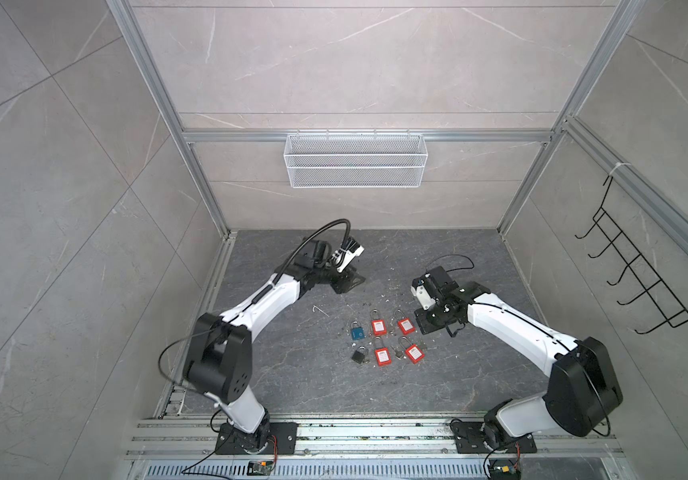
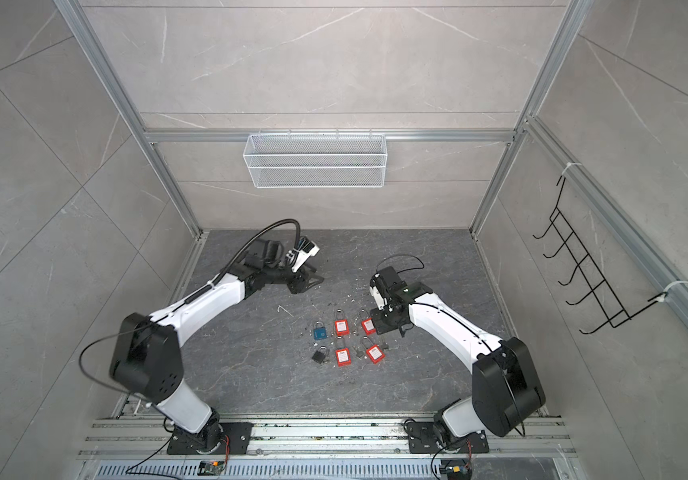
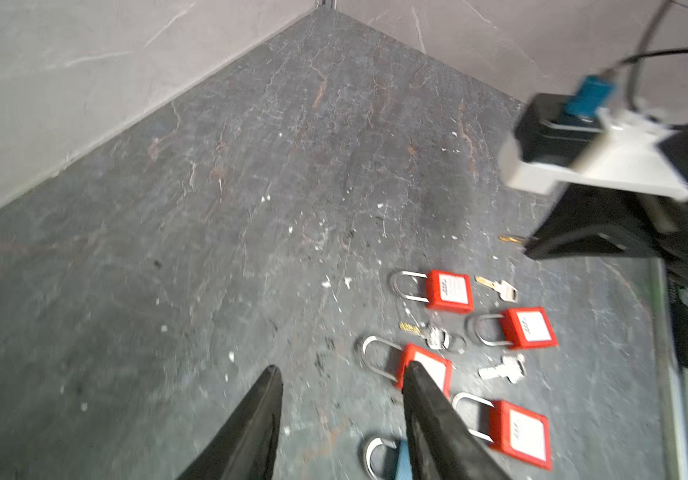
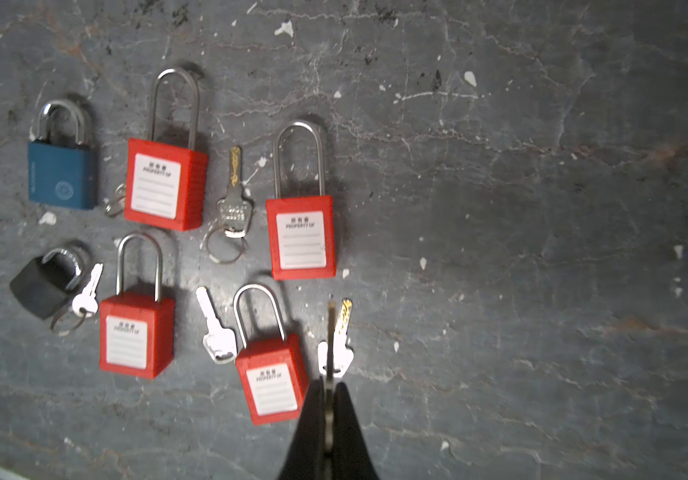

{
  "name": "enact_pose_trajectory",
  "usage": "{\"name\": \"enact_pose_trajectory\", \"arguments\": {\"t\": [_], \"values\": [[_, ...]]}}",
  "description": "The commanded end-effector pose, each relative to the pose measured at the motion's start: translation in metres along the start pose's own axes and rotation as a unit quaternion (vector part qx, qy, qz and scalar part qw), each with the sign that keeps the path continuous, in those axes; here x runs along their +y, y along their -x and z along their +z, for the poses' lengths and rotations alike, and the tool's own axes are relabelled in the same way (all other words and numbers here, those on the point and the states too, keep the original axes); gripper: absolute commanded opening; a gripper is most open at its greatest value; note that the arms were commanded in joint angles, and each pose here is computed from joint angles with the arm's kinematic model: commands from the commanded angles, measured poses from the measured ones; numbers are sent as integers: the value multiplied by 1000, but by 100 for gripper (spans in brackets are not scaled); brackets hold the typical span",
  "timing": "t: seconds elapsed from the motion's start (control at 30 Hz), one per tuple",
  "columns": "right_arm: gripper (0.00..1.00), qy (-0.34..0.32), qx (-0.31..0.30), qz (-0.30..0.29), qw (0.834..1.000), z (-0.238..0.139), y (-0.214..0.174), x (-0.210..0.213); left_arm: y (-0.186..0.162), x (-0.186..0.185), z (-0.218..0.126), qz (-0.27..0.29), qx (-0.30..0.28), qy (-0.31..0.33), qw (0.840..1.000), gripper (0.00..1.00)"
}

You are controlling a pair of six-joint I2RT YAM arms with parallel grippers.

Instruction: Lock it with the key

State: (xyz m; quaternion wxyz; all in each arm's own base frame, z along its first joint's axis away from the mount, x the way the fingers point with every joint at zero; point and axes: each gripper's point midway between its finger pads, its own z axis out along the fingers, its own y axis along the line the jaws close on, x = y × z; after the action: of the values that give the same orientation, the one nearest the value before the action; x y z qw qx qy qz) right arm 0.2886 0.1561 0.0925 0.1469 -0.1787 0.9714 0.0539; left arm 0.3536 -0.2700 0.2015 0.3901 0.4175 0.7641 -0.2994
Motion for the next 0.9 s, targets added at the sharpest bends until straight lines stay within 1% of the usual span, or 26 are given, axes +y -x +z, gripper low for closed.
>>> {"name": "enact_pose_trajectory", "arguments": {"t": [0.0,0.1,0.2,0.3,0.4,0.5,0.6,0.7,0.73,0.8,0.83,0.87], "values": [[4,-20,-4,24,1000,23,11,-7,-4,-14,-32,-7,-26,22,999,50],[6,-25,7,30,999,44,12,-8,-21,-34,-56,-17,-22,29,999,50],[7,-36,17,35,999,61,13,-12,-29,-45,-77,-32,-42,51,997,50],[14,-52,20,36,998,70,12,-17,-35,-49,-93,-37,-60,77,995,51],[25,-56,9,35,998,67,15,-19,-40,-50,-101,-40,-58,94,993,52],[34,-69,-15,35,997,54,20,-24,-44,-47,-104,-45,-54,109,992,53],[40,-78,-34,28,996,37,24,-27,-47,-35,-107,-52,-52,143,987,56],[44,-99,-51,19,994,19,27,-34,-56,-12,-114,-69,-46,200,976,59],[47,-105,-59,18,993,14,28,-37,-60,-5,-118,-80,-46,218,972,59],[56,-121,-85,19,989,1,32,-44,-71,16,-127,-102,-45,263,958,61],[65,-128,-100,20,986,-4,34,-49,-79,27,-131,-111,-45,288,950,63],[72,-138,-123,24,983,-12,37,-55,-86,39,-137,-121,-49,315,940,66]]}}
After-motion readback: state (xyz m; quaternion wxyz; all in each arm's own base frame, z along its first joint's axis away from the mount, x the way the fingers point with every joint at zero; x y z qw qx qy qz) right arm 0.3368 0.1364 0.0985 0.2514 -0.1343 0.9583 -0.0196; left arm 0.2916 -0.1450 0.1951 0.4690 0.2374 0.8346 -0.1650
